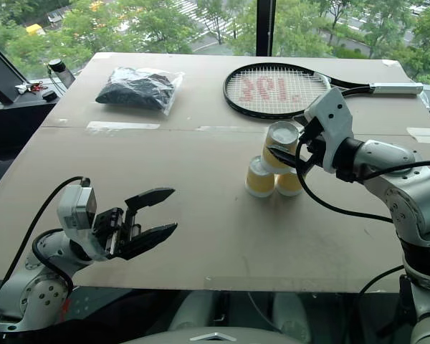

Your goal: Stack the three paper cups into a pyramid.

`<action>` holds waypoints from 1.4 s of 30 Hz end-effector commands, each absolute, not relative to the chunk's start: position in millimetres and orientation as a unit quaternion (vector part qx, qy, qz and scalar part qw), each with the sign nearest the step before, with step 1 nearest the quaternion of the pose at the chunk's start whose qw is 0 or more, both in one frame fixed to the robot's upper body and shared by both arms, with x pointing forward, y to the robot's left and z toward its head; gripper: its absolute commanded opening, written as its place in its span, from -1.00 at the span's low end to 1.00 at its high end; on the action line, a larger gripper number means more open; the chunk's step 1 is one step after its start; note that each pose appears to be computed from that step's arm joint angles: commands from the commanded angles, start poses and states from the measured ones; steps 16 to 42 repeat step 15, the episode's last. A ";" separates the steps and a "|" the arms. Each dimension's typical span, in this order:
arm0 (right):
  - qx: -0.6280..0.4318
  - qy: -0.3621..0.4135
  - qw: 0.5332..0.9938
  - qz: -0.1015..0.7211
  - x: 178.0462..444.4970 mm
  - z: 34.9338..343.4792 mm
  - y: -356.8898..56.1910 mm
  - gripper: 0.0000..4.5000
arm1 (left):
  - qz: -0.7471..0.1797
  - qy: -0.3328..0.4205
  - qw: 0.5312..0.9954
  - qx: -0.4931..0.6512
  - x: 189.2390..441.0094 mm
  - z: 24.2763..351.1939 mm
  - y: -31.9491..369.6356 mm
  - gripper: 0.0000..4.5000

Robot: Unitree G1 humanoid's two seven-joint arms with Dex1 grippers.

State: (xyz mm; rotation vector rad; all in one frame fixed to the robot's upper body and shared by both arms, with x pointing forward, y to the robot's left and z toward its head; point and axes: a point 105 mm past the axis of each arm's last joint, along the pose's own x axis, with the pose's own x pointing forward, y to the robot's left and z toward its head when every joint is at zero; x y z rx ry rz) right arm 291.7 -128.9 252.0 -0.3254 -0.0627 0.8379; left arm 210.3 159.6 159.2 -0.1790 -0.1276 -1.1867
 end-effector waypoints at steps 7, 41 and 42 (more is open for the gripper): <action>-0.144 -0.048 0.892 0.426 229.0 225.2 -196.7 0.99 | -0.433 0.000 0.896 -0.097 230.0 144.7 187.7 1.00; -0.112 0.064 0.922 0.366 199.1 145.1 -249.3 0.99 | -0.359 0.055 0.929 -0.072 224.0 117.5 211.0 1.00; -0.112 0.064 0.922 0.366 199.1 145.1 -249.3 0.99 | -0.359 0.055 0.929 -0.072 224.0 117.5 211.0 1.00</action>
